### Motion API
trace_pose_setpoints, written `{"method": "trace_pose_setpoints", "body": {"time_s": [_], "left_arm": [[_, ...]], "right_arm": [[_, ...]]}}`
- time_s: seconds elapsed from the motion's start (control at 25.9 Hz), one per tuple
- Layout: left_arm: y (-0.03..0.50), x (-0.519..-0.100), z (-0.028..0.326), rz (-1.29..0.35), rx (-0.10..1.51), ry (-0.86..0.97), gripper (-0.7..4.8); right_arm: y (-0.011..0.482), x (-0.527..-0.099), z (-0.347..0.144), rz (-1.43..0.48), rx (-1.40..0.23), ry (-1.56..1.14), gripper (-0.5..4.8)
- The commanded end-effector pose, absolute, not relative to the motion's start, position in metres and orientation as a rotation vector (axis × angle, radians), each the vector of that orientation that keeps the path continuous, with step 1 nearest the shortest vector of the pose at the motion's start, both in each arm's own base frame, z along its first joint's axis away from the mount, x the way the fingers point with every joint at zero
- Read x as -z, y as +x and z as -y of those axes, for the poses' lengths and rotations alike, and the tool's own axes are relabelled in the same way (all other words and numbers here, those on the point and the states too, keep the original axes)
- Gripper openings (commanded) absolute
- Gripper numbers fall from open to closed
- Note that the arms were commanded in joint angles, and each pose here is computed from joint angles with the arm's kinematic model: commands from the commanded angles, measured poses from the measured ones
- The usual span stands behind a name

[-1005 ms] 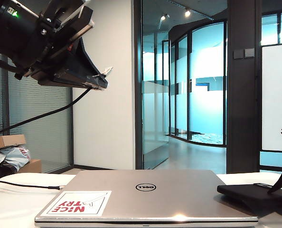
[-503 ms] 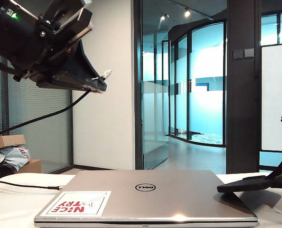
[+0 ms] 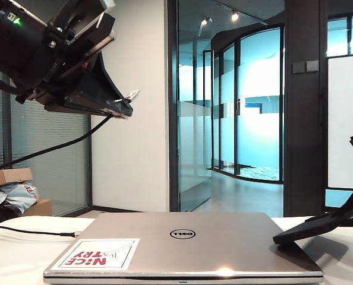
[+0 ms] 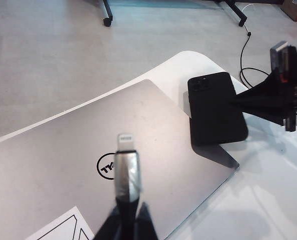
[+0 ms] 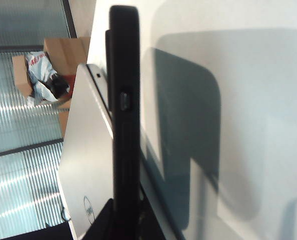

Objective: Pick up the charging cable and the phone, plug the charging cable into the charging port on the phone, and finally place them back on the table.

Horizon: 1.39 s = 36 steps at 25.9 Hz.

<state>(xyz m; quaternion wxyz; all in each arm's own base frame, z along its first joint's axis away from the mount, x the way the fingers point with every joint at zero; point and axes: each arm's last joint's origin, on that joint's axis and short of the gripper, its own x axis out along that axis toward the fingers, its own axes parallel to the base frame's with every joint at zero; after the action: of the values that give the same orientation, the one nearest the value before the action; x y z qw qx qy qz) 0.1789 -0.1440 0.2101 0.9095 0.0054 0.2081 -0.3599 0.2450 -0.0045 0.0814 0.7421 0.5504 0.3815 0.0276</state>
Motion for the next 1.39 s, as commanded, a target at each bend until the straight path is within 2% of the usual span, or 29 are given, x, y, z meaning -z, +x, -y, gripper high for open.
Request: {"method": "trace_pose_setpoints", "body": {"time_s": [0.04,0.31,0.66,0.93,1.39], "left_arm": [[0.179,-0.212,0.145,-0.415,0.748,0.008,-0.06],[0.179,-0.212,0.145,-0.414,0.748,0.008,-0.06],[0.179,-0.212,0.145,-0.414,0.748,0.007,-0.06],[0.179,-0.212,0.145,-0.415,0.748,0.008,-0.06],[0.179,-0.212,0.145,-0.414,0.748,0.008,-0.06]], "right_arm": [[0.243,-0.096,0.004,-0.812,-0.086,1.191,-0.05],[0.232,-0.130,0.003,-0.763,-0.113,1.123,-0.05],[0.221,-0.203,0.006,-0.948,-0.047,0.656,-0.05],[0.224,-0.241,-0.008,-1.070,-0.036,0.295,-0.05],[0.241,-0.201,-0.031,-1.292,-0.023,0.128,-0.05]]}}
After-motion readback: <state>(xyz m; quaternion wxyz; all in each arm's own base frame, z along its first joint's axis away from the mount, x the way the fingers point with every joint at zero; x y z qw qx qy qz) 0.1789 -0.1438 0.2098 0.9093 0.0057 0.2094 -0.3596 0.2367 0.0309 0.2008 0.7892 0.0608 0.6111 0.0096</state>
